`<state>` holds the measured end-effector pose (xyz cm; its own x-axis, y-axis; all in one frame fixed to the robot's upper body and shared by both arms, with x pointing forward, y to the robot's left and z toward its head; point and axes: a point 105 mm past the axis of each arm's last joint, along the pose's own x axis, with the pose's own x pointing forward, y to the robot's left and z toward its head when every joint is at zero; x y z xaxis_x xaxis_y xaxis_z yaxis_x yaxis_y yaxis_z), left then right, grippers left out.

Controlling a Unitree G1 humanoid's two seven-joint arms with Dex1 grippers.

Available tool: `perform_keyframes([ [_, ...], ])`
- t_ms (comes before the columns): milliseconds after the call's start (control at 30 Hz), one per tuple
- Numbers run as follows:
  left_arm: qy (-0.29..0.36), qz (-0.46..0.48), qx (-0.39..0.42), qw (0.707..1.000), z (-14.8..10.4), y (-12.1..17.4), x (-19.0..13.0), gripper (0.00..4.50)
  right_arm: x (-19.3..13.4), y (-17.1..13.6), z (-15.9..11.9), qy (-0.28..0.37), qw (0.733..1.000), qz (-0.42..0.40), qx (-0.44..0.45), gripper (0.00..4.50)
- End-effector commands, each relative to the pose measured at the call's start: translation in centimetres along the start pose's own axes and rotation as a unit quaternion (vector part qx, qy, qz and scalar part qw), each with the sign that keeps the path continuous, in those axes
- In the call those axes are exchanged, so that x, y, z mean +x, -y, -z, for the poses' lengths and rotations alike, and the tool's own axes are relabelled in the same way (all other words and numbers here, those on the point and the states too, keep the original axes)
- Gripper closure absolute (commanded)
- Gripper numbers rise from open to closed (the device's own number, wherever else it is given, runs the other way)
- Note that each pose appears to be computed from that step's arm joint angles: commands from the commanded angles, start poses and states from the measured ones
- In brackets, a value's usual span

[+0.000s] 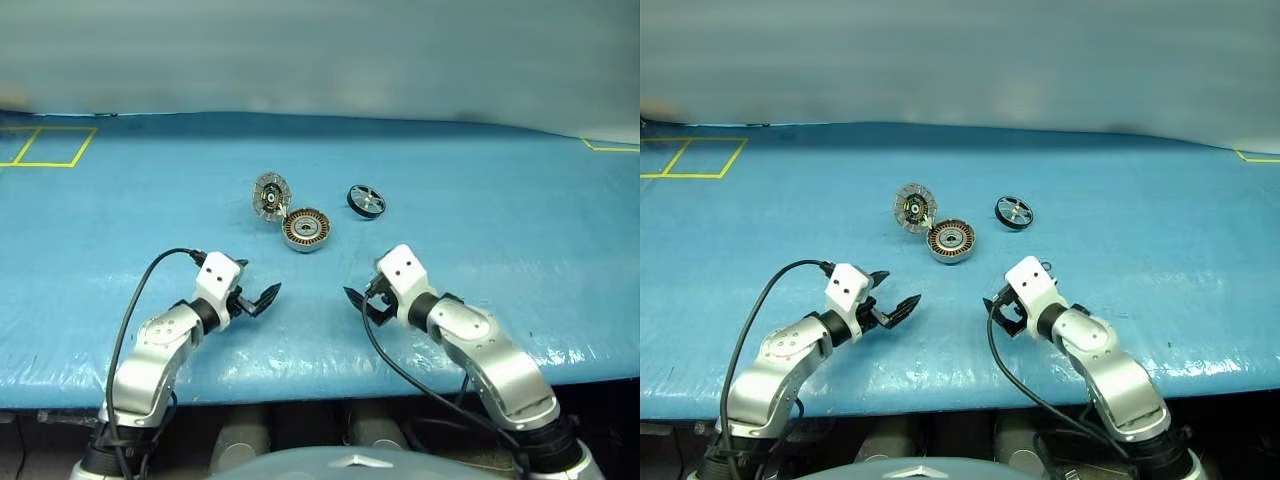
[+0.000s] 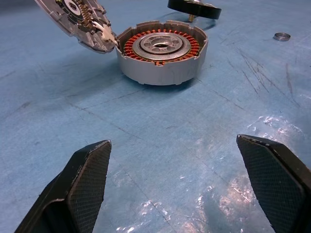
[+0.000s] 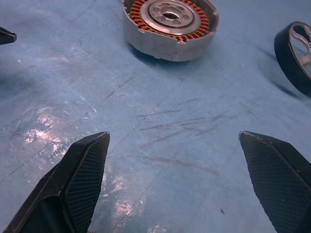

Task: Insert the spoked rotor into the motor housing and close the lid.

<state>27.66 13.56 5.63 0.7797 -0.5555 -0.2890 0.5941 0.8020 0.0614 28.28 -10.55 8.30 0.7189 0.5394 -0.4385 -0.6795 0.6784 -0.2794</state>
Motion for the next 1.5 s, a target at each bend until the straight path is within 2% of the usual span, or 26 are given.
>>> perform_keyframes([
  [33, 0.021, 0.006, 0.015, 1.0, -0.7, 0.6, -0.3, 0.02, 0.8, 0.7, -2.7, 0.005, 0.99, -0.059, -0.128, 0.01],
  [233, 0.026, 0.009, 0.014, 1.0, -0.3, 1.5, -0.6, 0.02, 3.6, 1.3, -5.7, -0.004, 0.952, -0.122, -0.28, 0.01],
  [467, 0.022, 0.005, 0.009, 1.0, 0.4, 2.2, -1.1, 0.02, 7.2, 1.4, -7.8, -0.026, 0.88, -0.167, -0.444, 0.01],
  [633, 0.023, -0.005, 0.002, 1.0, 0.6, 2.5, -1.6, 0.02, 8.9, 1.4, -8.6, -0.029, 0.852, -0.185, -0.488, 0.01],
  [933, 0.024, -0.013, -0.001, 1.0, 0.7, 2.7, -1.9, 0.02, 10.2, 1.4, -8.1, -0.048, 0.834, -0.226, -0.501, 0.01],
  [1200, 0.028, -0.016, -0.004, 0.999, 0.8, 2.9, -1.8, 0.02, 10.9, 2.0, -7.7, -0.071, 0.836, -0.24, -0.488, 0.01],
  [1500, 0.027, -0.019, -0.005, 0.999, 0.8, 3.0, -1.8, 0.02, 11.2, 2.3, -7.3, -0.086, 0.85, -0.252, -0.454, 0.01],
])
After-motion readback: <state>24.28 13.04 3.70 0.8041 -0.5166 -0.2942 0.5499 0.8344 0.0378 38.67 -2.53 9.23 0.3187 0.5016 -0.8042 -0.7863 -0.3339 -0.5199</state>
